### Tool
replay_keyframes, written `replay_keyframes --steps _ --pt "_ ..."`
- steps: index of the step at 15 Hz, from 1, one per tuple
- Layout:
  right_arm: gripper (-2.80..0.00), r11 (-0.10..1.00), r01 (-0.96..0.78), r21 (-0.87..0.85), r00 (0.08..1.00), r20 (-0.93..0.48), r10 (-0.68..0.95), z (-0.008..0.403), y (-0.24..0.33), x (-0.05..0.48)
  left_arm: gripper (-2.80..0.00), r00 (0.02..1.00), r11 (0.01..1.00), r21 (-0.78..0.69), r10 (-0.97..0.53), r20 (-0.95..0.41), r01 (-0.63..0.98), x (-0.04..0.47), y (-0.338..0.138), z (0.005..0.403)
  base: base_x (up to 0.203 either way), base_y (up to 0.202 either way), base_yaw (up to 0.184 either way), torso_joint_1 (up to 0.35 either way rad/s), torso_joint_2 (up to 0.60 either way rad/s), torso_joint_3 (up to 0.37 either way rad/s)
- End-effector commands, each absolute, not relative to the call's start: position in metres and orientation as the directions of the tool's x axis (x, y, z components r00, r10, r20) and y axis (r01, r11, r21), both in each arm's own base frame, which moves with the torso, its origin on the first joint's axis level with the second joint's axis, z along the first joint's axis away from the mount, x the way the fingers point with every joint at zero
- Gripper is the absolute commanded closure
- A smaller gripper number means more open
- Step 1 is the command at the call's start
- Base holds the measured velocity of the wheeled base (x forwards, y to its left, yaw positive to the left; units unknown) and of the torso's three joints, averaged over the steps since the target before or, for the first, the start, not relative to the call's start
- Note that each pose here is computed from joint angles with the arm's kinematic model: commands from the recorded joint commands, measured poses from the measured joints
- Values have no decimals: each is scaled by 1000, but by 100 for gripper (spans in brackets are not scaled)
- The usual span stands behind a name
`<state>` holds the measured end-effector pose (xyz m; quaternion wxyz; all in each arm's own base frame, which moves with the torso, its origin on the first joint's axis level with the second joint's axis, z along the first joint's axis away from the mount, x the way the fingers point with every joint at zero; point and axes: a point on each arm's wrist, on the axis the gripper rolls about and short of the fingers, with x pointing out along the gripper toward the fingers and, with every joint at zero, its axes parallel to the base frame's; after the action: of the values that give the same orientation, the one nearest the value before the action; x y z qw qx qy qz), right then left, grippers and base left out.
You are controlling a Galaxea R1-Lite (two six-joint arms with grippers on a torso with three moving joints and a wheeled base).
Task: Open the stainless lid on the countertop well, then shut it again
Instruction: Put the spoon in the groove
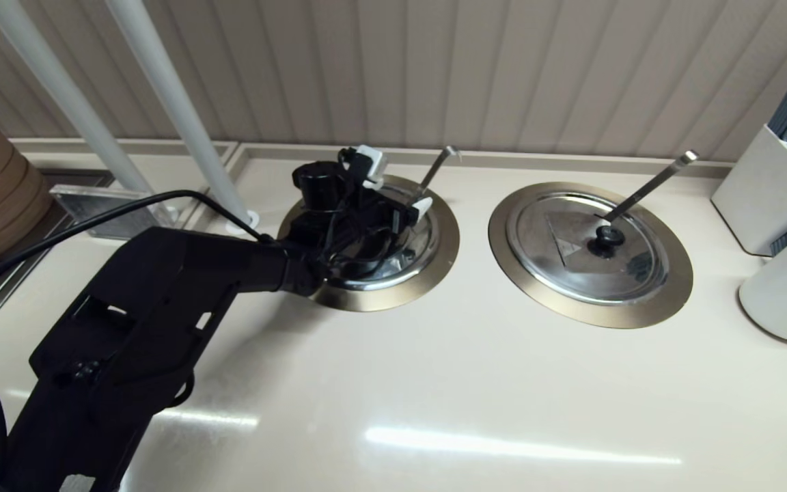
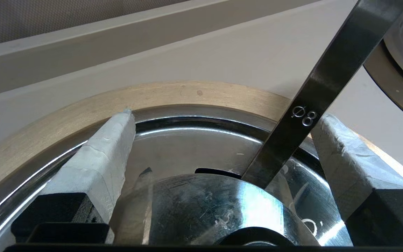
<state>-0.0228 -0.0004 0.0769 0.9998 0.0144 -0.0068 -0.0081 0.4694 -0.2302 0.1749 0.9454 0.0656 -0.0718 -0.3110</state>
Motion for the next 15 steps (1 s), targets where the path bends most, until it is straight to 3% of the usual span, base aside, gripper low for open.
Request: replay_keyframes --steps 1,15 --pt "0 999 17 29 1000 9 -17 76 0 -22 -280 797 798 168 -597 92 579 471 -231 171 0 0 0 0 0 0" --pt "0 999 17 29 1000 9 -17 76 0 -22 -280 819 822 170 -564 109 544 480 -213 180 0 0 0 0 0 0"
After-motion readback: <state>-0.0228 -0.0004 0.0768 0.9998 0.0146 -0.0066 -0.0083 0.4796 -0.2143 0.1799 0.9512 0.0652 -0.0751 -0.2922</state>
